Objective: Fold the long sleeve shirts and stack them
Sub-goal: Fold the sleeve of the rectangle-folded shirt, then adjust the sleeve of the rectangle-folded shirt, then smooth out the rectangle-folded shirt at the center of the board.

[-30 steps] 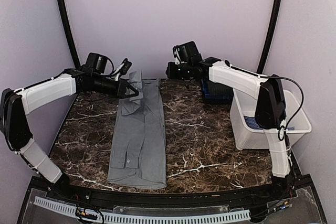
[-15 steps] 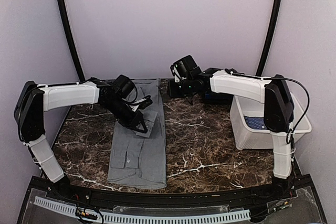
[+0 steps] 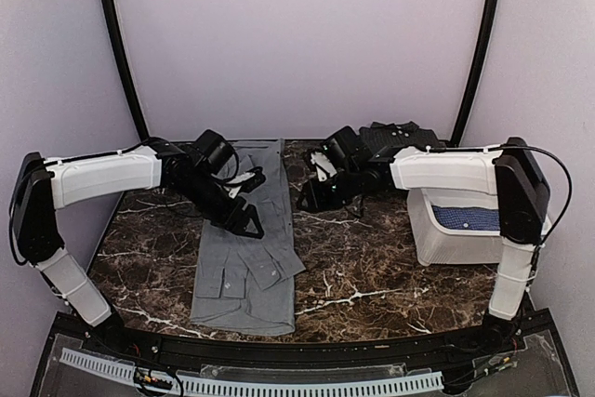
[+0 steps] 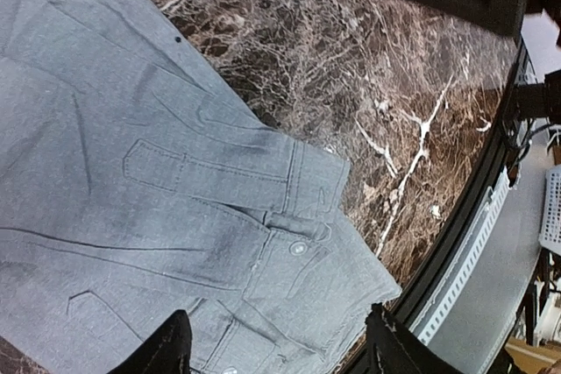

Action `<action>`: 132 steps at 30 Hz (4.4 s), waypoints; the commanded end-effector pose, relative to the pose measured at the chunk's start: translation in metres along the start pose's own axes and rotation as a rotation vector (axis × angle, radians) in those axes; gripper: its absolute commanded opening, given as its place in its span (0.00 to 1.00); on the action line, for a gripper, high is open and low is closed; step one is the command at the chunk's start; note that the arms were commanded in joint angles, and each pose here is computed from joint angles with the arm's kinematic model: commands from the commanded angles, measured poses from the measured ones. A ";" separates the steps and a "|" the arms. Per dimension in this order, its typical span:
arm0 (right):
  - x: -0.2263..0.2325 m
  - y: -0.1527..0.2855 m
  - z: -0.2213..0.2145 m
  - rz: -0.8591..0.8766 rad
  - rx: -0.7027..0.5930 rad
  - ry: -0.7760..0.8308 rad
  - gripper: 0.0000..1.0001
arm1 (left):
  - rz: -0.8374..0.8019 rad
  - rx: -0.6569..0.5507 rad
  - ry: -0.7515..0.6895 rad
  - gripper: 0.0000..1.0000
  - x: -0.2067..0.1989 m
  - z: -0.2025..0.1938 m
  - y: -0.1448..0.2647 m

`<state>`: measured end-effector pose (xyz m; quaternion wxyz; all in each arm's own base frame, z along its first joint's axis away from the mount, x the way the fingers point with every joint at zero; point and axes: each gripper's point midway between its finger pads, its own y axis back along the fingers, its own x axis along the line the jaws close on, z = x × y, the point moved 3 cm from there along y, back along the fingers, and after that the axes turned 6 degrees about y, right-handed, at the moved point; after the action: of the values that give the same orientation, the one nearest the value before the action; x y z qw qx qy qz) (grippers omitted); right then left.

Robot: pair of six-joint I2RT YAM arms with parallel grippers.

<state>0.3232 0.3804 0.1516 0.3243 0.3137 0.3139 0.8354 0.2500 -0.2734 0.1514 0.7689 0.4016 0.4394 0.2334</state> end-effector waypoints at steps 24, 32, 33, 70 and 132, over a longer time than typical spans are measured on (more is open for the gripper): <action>0.042 -0.041 -0.124 0.237 0.327 -0.072 0.31 | 0.153 -0.355 0.499 0.51 0.102 0.052 0.031; 0.058 -0.034 -0.121 0.279 0.350 -0.101 0.00 | 0.145 -0.381 0.517 0.51 0.107 0.061 0.033; 0.061 -0.032 -0.119 0.286 0.354 -0.103 0.00 | 0.142 -0.381 0.517 0.50 0.107 0.062 0.033; 0.074 -0.010 -0.039 0.140 0.117 -0.053 0.27 | 0.256 -0.360 0.666 0.37 0.187 0.088 -0.020; -0.014 0.078 0.020 -0.016 -0.201 -0.107 0.36 | -0.207 -0.842 0.276 0.37 0.066 0.334 0.065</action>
<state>0.3242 0.3270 0.1984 0.3961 0.3268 0.2393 0.8240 0.6001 -0.3322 0.1408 0.7621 0.0147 0.5108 0.3975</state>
